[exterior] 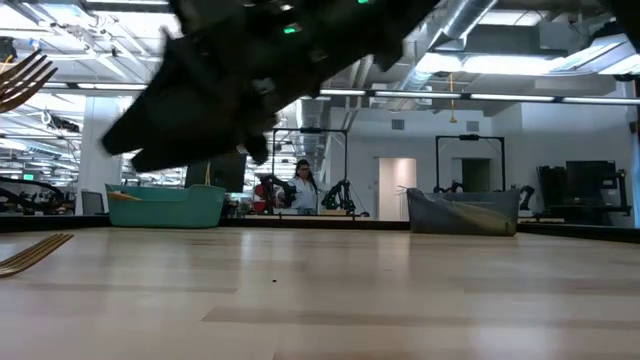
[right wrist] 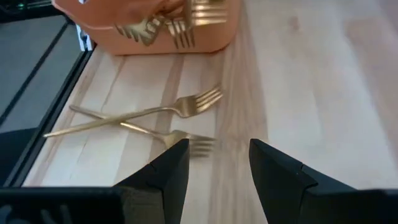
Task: Sort silverware by color (type)
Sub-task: Put the right fork into the orange bin
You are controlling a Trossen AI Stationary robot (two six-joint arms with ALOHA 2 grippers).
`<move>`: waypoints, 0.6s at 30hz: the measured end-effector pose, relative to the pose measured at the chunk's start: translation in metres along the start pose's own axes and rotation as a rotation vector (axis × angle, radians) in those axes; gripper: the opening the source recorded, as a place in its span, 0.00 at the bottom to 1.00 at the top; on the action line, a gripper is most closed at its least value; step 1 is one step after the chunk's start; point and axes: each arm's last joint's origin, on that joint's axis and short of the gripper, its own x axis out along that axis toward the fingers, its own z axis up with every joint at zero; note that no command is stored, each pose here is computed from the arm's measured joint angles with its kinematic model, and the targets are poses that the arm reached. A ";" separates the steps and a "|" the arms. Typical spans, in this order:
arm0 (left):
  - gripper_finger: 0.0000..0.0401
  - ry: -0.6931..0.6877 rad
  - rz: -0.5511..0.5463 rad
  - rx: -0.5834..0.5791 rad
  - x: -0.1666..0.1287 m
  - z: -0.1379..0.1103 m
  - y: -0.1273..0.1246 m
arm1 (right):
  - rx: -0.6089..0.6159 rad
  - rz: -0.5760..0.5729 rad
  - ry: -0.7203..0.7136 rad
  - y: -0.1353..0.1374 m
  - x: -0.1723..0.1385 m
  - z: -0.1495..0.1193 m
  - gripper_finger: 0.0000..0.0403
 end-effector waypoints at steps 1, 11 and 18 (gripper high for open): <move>0.41 -0.002 -0.005 0.004 0.000 0.000 -0.001 | 0.003 0.006 0.019 -0.001 0.004 0.001 0.48; 0.41 -0.015 -0.008 0.013 -0.001 0.002 -0.001 | 0.083 0.039 0.150 -0.009 0.036 -0.003 0.48; 0.41 -0.040 -0.015 0.025 -0.001 0.003 -0.001 | 0.113 0.088 0.143 -0.014 0.037 0.002 0.48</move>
